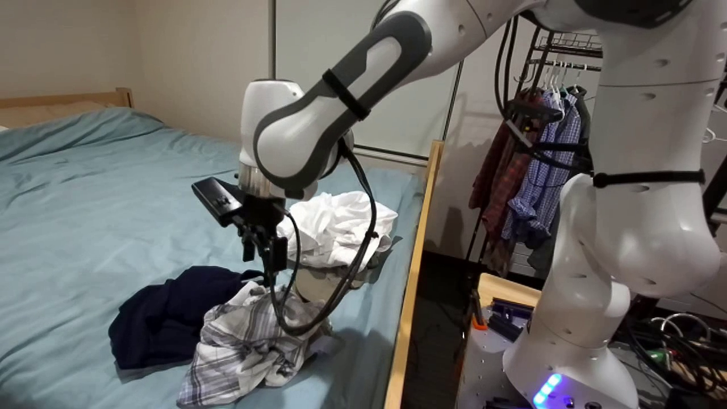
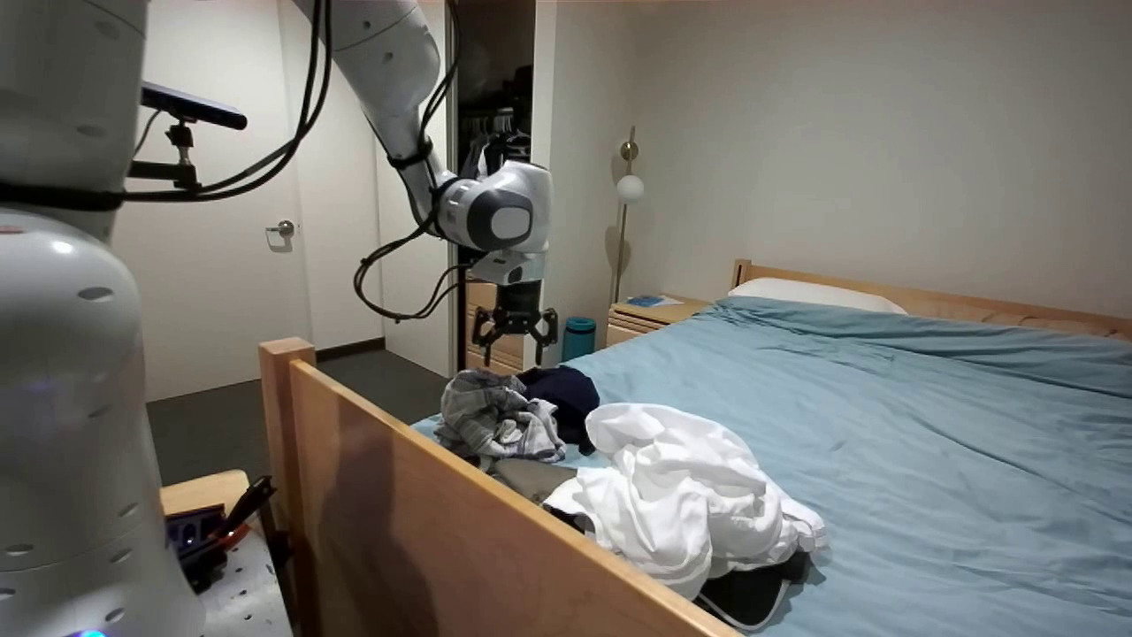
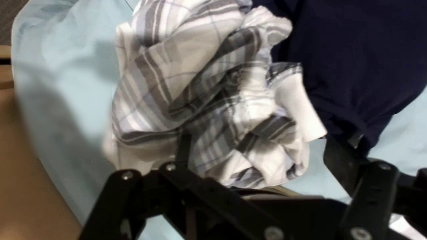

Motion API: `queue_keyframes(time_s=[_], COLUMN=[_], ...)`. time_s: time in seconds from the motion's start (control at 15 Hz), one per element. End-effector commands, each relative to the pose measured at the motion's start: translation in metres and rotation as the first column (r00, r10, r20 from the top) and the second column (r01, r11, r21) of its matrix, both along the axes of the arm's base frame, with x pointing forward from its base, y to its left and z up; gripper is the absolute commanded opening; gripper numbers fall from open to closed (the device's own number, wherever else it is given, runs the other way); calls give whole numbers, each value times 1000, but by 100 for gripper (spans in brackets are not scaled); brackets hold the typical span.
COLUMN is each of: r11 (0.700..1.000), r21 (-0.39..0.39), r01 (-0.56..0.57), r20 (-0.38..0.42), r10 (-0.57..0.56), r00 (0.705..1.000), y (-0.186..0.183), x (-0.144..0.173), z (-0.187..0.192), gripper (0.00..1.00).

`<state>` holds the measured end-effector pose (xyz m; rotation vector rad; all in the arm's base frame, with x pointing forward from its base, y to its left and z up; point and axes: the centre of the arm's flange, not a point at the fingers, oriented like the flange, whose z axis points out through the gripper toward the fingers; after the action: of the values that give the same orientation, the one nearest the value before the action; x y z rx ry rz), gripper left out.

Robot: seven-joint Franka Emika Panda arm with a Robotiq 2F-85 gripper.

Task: Move the clothes from left to right

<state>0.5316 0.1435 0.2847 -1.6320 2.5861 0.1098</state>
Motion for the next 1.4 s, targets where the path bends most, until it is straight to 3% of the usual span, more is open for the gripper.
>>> queue_keyframes(time_s=[0.0, 0.07, 0.4, 0.73, 1.07, 1.13, 1.2, 1.33], r11=[980, 995, 981, 910, 827, 824, 842, 914], r21=[-35, -23, -40, -135, -192, -189, -171, -71], r01=[193, 100, 190, 393, 528, 535, 512, 400], r20=[-41, -47, -85, -115, -83, -98, -130, -162], r10=[-195, -101, -193, -408, -550, -557, -534, -406], r00=[980, 994, 977, 906, 831, 825, 836, 899], y=[16, 10, 20, 54, 22, 21, 30, 63], x=[-52, -22, -35, -10, 26, 29, 31, 31], z=[-6, -14, -15, -50, -108, -119, -132, -151], gripper=[100, 100, 100, 100, 100, 100, 100, 100])
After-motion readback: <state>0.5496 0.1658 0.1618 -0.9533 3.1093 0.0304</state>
